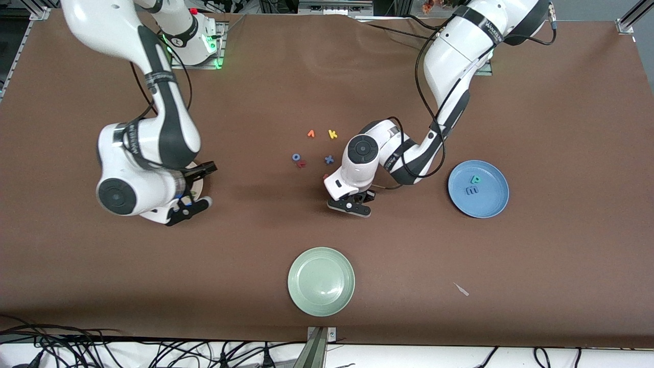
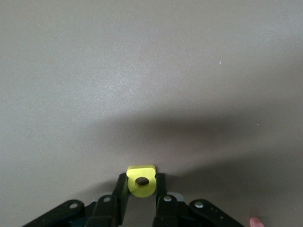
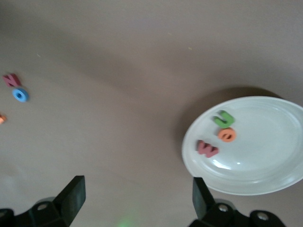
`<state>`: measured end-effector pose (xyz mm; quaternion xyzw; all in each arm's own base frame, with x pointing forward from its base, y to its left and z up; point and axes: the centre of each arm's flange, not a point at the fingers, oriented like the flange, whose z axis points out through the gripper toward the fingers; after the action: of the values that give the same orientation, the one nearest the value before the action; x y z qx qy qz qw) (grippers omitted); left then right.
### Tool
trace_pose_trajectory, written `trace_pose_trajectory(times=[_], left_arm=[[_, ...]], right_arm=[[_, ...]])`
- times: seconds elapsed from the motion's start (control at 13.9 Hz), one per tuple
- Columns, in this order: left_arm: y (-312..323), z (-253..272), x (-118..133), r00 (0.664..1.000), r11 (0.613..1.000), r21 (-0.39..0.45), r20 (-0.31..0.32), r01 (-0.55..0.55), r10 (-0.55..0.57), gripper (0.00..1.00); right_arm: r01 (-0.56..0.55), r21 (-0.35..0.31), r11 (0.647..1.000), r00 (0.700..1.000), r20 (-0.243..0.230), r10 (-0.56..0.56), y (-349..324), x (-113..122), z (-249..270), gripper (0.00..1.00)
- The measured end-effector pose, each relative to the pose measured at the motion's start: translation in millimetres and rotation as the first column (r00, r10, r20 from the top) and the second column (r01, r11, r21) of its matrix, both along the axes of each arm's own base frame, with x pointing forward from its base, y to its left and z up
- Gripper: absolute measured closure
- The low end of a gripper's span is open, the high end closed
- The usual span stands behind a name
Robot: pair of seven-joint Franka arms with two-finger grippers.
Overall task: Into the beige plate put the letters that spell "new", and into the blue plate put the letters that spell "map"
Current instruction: 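Return the right arm to rest while the left gripper carries o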
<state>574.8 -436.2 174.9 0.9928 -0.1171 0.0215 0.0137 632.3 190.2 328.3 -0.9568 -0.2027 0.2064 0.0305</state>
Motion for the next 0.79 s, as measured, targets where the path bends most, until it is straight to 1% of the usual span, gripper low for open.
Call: trace_pose_trajectory(times=[0.14,0.22,0.36,0.5,0.65,0.79], left_arm=[[2,4,4,1.000,1.000,-0.003,0.006,-0.007,0.007,0.73],[5,11,9,1.000,1.000,-0.001,0.009,-0.014,0.014,0.73],[15,30,17,1.000,0.999,0.023,0.003,-0.030,0.030,0.73],[26,52,20,0.999,0.997,0.069,-0.021,-0.040,0.041,0.73],[39,72,22,0.999,0.994,0.113,-0.046,-0.010,0.016,0.73],[61,89,30,0.996,0.988,0.143,-0.077,0.060,-0.049,0.73]], right_arm=[[0.065,-0.062,0.996,0.998,-0.001,-0.065,29,-13,16,0.00],[0.085,-0.077,0.993,0.996,0.006,-0.085,34,-16,25,0.00],[0.111,-0.104,0.988,0.993,0.058,-0.105,30,-17,54,0.00],[0.174,-0.144,0.974,0.980,0.120,-0.157,25,-27,89,0.00],[0.211,-0.137,0.968,0.968,0.165,-0.188,15,-44,125,0.00],[0.248,-0.107,0.963,0.954,0.199,-0.224,-16,-54,160,0.00]])
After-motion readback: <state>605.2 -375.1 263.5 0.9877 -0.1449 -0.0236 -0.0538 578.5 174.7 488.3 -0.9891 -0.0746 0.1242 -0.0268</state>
